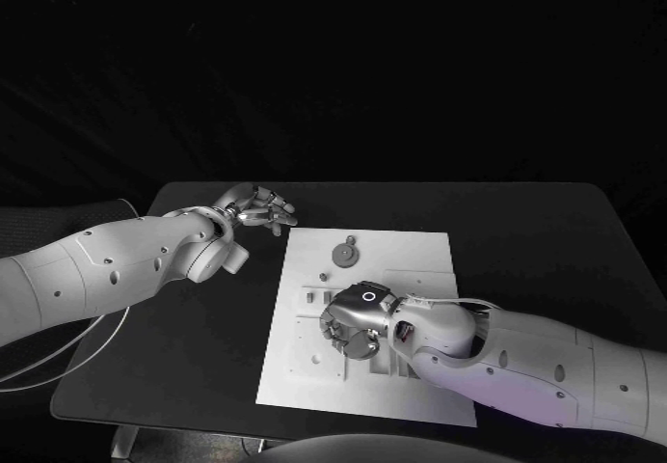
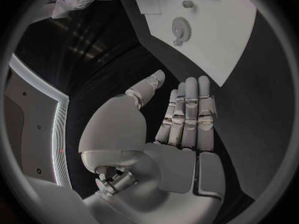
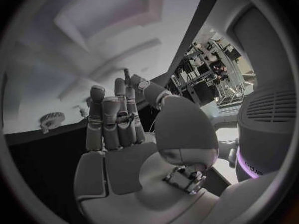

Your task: Assemble the parts on the task board

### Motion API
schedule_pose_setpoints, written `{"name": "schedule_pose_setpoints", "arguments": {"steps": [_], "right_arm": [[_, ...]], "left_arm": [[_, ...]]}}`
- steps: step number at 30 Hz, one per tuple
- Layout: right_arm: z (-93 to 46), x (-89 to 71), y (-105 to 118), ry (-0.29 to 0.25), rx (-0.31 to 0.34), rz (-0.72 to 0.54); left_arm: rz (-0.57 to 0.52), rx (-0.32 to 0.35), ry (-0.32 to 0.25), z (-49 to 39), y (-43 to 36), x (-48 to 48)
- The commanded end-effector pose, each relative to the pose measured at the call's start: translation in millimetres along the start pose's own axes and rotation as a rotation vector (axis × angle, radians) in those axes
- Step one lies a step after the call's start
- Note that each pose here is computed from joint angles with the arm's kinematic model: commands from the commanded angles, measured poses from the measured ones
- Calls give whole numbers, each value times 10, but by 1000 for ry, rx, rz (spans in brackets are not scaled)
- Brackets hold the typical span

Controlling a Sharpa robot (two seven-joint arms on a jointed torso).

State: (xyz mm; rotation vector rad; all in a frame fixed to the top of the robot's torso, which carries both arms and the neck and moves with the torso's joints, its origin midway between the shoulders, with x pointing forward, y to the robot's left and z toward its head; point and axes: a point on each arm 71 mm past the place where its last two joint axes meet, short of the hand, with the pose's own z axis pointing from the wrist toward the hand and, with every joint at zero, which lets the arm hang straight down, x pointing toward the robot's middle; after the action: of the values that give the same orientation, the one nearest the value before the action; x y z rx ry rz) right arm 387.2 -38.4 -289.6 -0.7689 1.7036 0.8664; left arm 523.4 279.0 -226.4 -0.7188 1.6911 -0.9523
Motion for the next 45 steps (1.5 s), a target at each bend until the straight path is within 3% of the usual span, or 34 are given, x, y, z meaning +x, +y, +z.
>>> {"name": "schedule_pose_setpoints", "arguments": {"steps": [1,30,45], "right_arm": [[7,12,7,-1,-4,-20],[-15,90,-113,37,20,-11],[-20,67,-129,-4,14,-3]], "left_arm": [[-5,7,10,2,-20,14],[-3,5,8,-7,-13,-2],[-2,5,7,-7,-11,-6]]}}
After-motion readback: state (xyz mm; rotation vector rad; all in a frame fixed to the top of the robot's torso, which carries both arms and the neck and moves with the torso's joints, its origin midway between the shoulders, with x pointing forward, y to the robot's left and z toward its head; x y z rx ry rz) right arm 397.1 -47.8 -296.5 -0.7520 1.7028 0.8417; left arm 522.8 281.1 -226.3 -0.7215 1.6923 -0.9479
